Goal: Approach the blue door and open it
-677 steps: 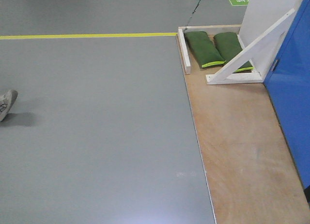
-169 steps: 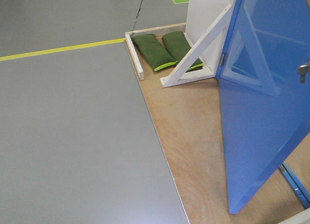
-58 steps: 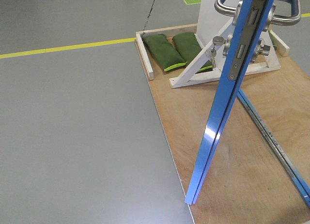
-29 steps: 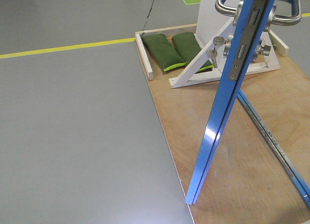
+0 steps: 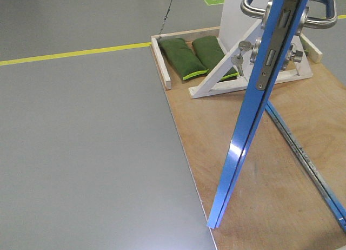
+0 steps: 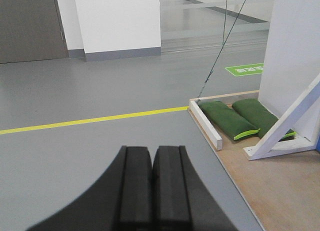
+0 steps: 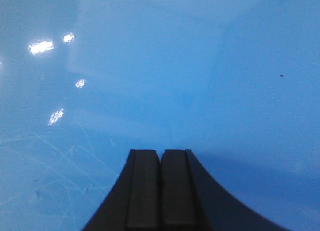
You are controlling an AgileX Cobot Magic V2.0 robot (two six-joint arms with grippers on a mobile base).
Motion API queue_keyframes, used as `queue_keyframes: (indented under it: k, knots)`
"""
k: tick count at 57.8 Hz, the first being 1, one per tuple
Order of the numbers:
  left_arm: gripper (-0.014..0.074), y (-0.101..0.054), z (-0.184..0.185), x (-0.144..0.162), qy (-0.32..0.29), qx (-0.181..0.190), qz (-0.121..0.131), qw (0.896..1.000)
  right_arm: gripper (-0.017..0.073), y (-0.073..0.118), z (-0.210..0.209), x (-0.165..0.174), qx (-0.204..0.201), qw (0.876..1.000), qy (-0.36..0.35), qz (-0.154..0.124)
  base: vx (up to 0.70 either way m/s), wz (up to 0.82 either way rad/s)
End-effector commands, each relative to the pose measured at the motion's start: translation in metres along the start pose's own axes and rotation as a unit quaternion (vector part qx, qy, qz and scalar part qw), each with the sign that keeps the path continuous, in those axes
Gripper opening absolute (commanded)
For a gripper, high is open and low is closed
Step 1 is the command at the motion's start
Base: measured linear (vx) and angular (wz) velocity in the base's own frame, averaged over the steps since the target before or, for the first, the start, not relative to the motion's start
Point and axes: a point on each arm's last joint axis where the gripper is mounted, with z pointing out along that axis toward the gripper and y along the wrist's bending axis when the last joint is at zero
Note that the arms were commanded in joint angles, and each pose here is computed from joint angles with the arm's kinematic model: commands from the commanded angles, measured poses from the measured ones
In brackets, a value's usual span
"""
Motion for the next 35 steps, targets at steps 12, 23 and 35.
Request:
queue_keyframes:
  k: [12,23,35]
  knots:
    - [0.0073,0.0002,-0.0035,-0.0162,-0.061,0.001,-0.005,0.998,0.0008,0.0296,-0.011,0.0102,-0.051,0.999,0.005,-0.001,-0.01,0.03]
    - [0.0073,0.0002,-0.0035,-0.0162,-0.061,0.001,-0.005,0.998,0.0008,0.0296,-0.011,0.0102,-0.051,0.999,0.005,-0.001,-0.01,0.12]
    - [0.0073,0.0002,-0.0035,-0.0162,-0.061,0.001,-0.005,0.998,0.0008,0.0296,-0.011,0.0102,-0.051,0.999,0.005,-0.001,0.0,0.14]
